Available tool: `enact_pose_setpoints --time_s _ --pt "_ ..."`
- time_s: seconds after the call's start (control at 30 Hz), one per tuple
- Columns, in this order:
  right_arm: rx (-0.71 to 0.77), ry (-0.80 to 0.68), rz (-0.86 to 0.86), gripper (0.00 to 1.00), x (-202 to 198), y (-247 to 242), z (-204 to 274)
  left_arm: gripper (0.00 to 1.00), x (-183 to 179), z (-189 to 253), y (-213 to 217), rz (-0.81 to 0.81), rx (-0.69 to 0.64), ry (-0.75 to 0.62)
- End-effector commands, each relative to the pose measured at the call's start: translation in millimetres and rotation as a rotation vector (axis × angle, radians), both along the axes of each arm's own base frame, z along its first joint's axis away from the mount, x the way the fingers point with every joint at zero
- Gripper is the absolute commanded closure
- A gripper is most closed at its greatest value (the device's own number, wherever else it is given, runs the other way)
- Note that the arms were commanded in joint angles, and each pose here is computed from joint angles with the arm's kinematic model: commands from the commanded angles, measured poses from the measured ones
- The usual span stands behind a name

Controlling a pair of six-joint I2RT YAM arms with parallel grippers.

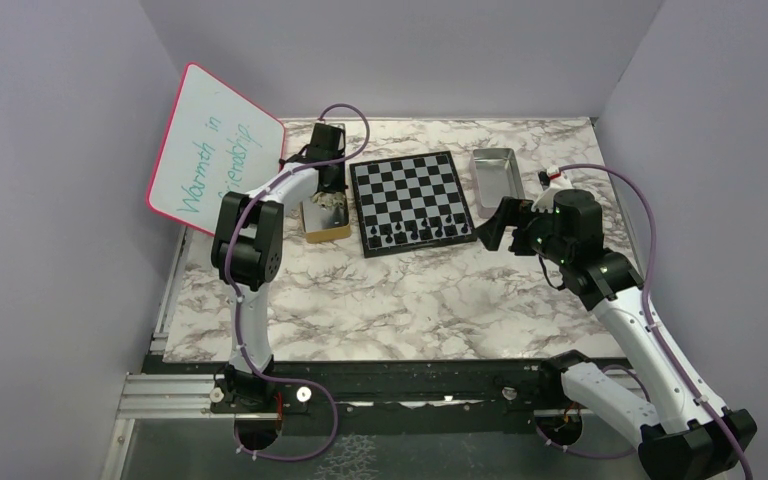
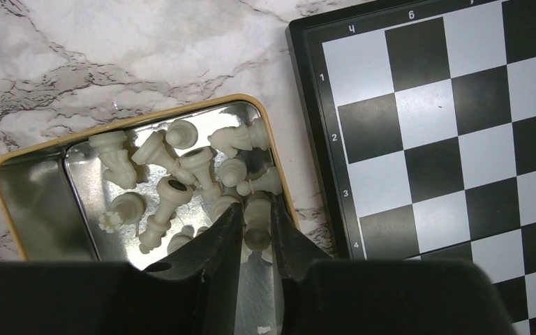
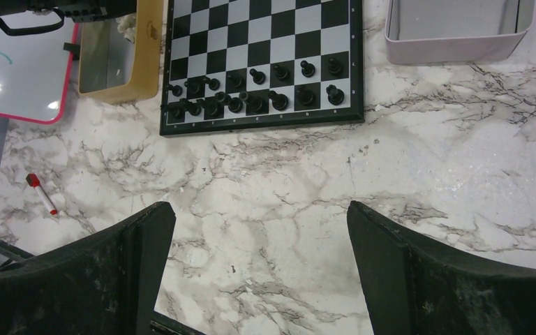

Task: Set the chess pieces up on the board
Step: Pick up the chess piece from the storage box.

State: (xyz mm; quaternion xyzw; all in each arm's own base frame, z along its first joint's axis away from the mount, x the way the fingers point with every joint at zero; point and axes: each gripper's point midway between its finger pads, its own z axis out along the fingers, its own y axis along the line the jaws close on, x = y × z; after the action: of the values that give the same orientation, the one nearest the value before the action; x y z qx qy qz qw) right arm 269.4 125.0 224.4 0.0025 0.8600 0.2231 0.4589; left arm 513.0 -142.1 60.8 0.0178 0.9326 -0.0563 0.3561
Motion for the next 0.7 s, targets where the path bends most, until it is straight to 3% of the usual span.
enact_pose_setpoints --time_s 0.0,0.2,0.67 --pt "-0.004 -0.018 -0.006 0.01 3 -1 3 0.81 7 11 -2 -0.025 -0.006 -0.021" --pt "0.002 -0.022 -0.009 0.01 0 -2 5 0.88 6 27 3 -0.01 0.011 -0.033" --pt "0.0 -0.007 -0.008 0.01 -7 -4 0 0.88 -4 84 12 0.039 0.013 -0.087"
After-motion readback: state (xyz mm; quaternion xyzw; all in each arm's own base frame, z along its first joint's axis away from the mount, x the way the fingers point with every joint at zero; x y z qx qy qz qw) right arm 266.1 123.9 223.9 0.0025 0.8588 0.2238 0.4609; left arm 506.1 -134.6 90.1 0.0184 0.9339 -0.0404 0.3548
